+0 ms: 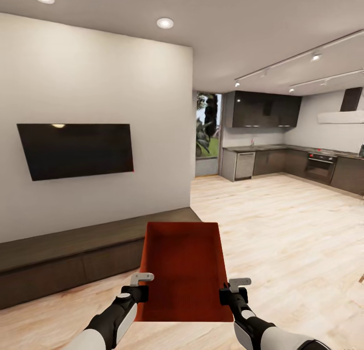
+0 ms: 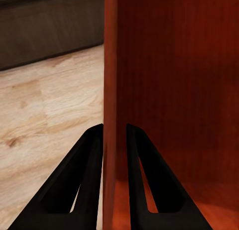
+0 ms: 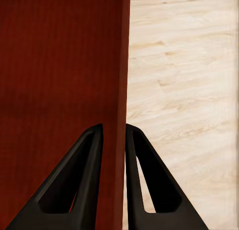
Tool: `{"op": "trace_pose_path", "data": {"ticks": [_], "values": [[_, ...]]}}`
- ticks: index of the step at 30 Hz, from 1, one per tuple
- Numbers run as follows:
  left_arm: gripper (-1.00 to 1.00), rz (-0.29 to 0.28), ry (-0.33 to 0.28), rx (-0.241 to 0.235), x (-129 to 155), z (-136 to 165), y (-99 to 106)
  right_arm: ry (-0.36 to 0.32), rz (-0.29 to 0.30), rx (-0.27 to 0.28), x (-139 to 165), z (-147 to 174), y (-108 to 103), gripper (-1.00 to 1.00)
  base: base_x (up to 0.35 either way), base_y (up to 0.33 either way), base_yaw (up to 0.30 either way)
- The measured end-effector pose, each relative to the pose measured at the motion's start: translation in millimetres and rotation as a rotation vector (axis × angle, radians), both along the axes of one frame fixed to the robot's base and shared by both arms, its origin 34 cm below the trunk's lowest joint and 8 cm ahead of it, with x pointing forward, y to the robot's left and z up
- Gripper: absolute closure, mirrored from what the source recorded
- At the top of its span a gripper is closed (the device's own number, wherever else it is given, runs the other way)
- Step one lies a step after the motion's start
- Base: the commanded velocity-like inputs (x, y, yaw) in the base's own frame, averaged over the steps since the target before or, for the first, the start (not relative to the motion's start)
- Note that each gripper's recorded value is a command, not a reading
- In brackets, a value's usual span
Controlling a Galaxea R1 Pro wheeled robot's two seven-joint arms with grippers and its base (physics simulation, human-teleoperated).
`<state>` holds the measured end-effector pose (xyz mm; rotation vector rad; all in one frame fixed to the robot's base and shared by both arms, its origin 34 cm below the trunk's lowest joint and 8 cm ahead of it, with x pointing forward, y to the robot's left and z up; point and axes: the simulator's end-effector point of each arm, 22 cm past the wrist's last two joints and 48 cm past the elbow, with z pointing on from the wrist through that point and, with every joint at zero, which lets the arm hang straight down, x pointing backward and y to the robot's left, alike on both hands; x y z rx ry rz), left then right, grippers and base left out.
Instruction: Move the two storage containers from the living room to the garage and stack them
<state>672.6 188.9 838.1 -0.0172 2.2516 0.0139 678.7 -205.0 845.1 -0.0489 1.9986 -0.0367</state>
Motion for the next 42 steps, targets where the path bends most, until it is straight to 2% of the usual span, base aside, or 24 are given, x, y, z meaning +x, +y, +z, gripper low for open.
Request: {"op": "trace_pose_path", "data": {"ticks": [9,42], "values": [[1.0,0.0,-0.01,-0.001,1.2,5.6,0.0,-0.011,0.001,0.0,1.2,5.8,-0.1,1.0,0.0,0.0,-0.088],[1.0,-0.001,-0.014,0.001,1.9,7.0,-0.1,-0.015,-0.001,0.001,1.5,6.8,-0.1,1.0,0.0,0.0,-0.002]]}}
